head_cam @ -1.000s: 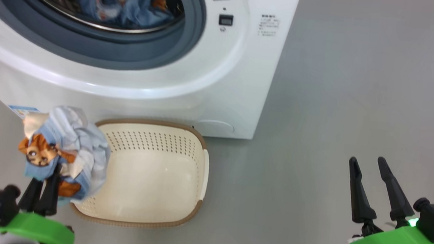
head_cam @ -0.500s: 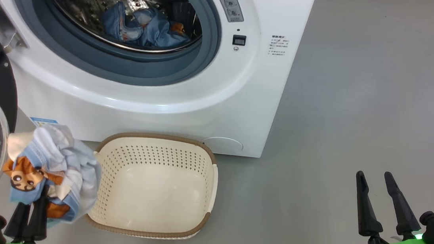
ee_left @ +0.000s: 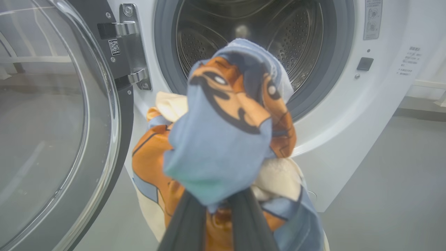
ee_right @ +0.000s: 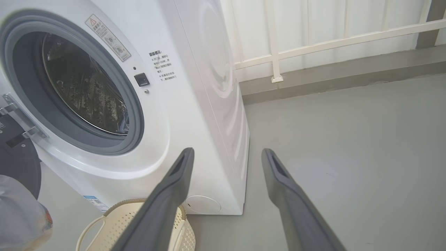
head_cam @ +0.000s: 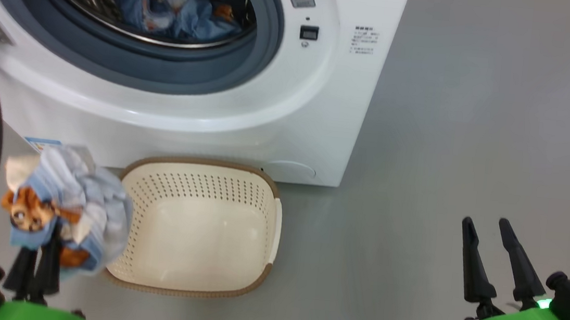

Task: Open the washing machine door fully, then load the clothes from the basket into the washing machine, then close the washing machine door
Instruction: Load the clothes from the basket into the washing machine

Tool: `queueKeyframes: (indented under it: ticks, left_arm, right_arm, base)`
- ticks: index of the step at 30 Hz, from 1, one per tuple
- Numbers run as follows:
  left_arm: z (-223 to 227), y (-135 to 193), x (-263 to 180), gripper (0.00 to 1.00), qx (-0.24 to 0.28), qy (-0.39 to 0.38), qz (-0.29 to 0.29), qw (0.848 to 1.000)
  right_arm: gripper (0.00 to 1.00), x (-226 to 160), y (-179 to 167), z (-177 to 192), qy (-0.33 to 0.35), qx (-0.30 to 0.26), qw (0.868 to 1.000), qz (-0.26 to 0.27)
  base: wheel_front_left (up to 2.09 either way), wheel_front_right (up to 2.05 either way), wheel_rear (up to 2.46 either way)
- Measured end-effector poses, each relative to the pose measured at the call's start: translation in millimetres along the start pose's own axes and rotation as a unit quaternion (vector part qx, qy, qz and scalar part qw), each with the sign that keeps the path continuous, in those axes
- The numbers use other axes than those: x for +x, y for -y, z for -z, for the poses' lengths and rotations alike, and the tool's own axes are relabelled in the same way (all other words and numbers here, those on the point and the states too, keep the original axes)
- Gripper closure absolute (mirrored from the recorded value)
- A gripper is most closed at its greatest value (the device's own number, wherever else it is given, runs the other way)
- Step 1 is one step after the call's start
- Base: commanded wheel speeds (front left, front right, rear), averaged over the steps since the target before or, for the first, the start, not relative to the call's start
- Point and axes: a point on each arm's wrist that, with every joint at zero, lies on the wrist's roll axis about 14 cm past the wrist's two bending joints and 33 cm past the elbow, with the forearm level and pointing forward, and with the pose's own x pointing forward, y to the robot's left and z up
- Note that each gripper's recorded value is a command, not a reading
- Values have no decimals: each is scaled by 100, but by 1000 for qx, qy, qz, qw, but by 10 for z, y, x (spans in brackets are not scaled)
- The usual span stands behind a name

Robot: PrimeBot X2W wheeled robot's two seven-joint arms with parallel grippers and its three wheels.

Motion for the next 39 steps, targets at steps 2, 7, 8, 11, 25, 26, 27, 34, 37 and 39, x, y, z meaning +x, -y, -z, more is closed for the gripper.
queueKeyframes:
  ticks: [2, 7, 8, 11, 25, 26, 27, 34, 37, 39]
  left_arm:
    - [-28, 30, 117, 100, 4, 4, 8, 1000]
    - [-147, 130, 510, 100, 19, 23, 37, 999]
    - [-176, 138, 598, 100, 22, 27, 41, 999]
    - [-256, 171, 876, 100, 32, 40, 55, 997]
    - [-232, 360, 2256, 100, 49, 47, 94, 993]
    - [-198, 372, 2335, 100, 49, 42, 95, 993]
    - [-159, 379, 2411, 100, 43, 37, 93, 994]
    - [52, 459, 2822, 100, 56, 6, 98, 994]
    - [121, 539, 2990, 100, 75, -3, 108, 991]
    - [119, 569, 3095, 100, 78, -1, 109, 991]
  right_arm:
    - [0, 47, 0, 21, 0, 5, 1000, 3]
    - [0, 211, 15, 55, 1, 9, 1000, 6]
    - [0, 244, 17, 68, 1, 11, 1000, 7]
    - [0, 331, 38, 121, -2, 16, 1000, 12]
    - [0, 633, 268, 394, -23, 15, 999, 39]
    - [0, 632, 291, 412, -25, 14, 999, 42]
    - [0, 628, 317, 430, -28, 13, 999, 45]
    - [0, 601, 485, 513, -39, 4, 997, 67]
    - [0, 566, 548, 553, -46, 3, 996, 76]
    - [0, 542, 576, 581, -50, 5, 995, 81]
  base:
    - [0, 0, 0]
    - [0, 0, 0]
    - [0, 0, 0]
    - [0, 0, 0]
    - [0, 0, 0]
    - [0, 0, 0]
    - [0, 0, 0]
    - [0, 0, 0]
    - [0, 0, 0]
    - [0, 0, 0]
